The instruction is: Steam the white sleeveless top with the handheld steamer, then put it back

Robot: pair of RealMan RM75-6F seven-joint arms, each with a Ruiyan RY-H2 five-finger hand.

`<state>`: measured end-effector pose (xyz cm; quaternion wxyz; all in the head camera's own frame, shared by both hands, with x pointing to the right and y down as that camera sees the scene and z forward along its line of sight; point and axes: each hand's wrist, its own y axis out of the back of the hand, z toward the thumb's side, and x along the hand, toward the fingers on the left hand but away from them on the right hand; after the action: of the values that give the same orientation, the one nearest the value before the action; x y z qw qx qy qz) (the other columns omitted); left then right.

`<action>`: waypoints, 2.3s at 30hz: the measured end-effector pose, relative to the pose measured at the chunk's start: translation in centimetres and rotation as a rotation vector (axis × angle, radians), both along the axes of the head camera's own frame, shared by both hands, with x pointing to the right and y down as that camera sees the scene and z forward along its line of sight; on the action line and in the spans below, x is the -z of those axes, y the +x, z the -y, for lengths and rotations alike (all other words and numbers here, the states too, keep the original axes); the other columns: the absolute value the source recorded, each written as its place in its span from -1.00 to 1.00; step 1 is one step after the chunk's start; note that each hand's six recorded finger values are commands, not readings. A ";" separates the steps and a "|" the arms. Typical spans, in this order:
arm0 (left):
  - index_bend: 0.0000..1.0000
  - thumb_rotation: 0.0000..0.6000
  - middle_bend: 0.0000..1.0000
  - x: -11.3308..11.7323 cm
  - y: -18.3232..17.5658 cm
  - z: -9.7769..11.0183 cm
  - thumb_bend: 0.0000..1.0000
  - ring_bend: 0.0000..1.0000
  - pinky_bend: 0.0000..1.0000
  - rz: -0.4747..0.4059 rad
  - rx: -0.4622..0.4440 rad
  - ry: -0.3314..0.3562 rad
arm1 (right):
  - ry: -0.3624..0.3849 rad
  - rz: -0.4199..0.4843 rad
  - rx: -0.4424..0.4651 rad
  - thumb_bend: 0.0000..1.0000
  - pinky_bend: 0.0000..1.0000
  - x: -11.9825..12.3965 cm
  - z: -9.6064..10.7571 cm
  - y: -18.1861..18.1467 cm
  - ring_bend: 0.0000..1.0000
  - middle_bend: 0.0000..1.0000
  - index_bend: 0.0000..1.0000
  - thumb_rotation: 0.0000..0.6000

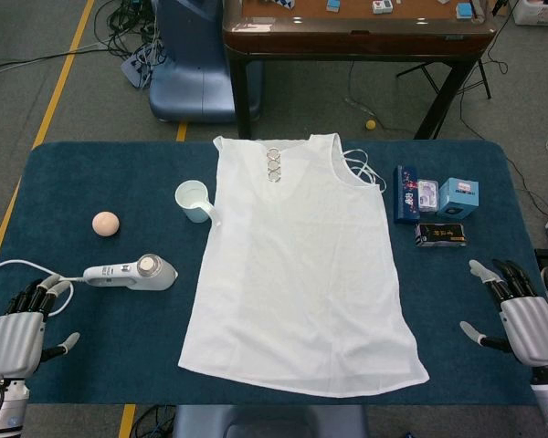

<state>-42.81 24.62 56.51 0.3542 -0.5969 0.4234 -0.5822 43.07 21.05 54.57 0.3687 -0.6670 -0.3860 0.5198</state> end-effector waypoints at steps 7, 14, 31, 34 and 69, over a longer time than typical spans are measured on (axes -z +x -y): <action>-0.59 1.00 -0.69 -0.1 -0.3 0.7 -0.76 -0.77 -0.66 0.000 0.011 0.010 | -0.002 0.006 0.009 -0.61 -0.90 -0.2 0.4 -0.3 -0.84 -0.55 -0.90 1.00; -0.59 1.00 -0.69 0.0 0.1 1.7 -0.76 -0.77 -0.66 -0.016 0.002 0.021 | 0.075 0.010 0.013 -0.61 -0.90 1.2 1.6 -0.4 -0.84 -0.55 -0.90 1.00; -0.65 1.00 -0.69 -3.7 3.5 6.1 -0.76 -0.77 -0.66 -0.059 -0.044 -0.020 | 0.234 -0.050 -0.015 -0.60 -0.90 4.6 4.4 -0.5 -0.84 -0.55 -0.90 1.00; -0.68 1.00 -0.69 -4.7 4.1 6.5 -0.76 -0.77 -0.66 -0.058 -0.053 -0.042 | 0.233 -0.050 -0.024 -0.60 -0.90 4.7 4.2 -0.3 -0.84 -0.55 -0.90 1.00; -0.47 1.00 -0.45 -13.9 4.1 10.2 -0.76 -0.52 -0.66 0.027 -0.009 -0.102 | 0.204 -0.058 -0.071 -0.61 -0.90 4.6 2.7 1.3 -0.84 -0.55 -0.90 1.00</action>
<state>-38.70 14.40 70.39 0.3317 -0.6083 0.3857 -0.6093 44.40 18.33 49.96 0.4273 -0.5964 -0.4494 0.5097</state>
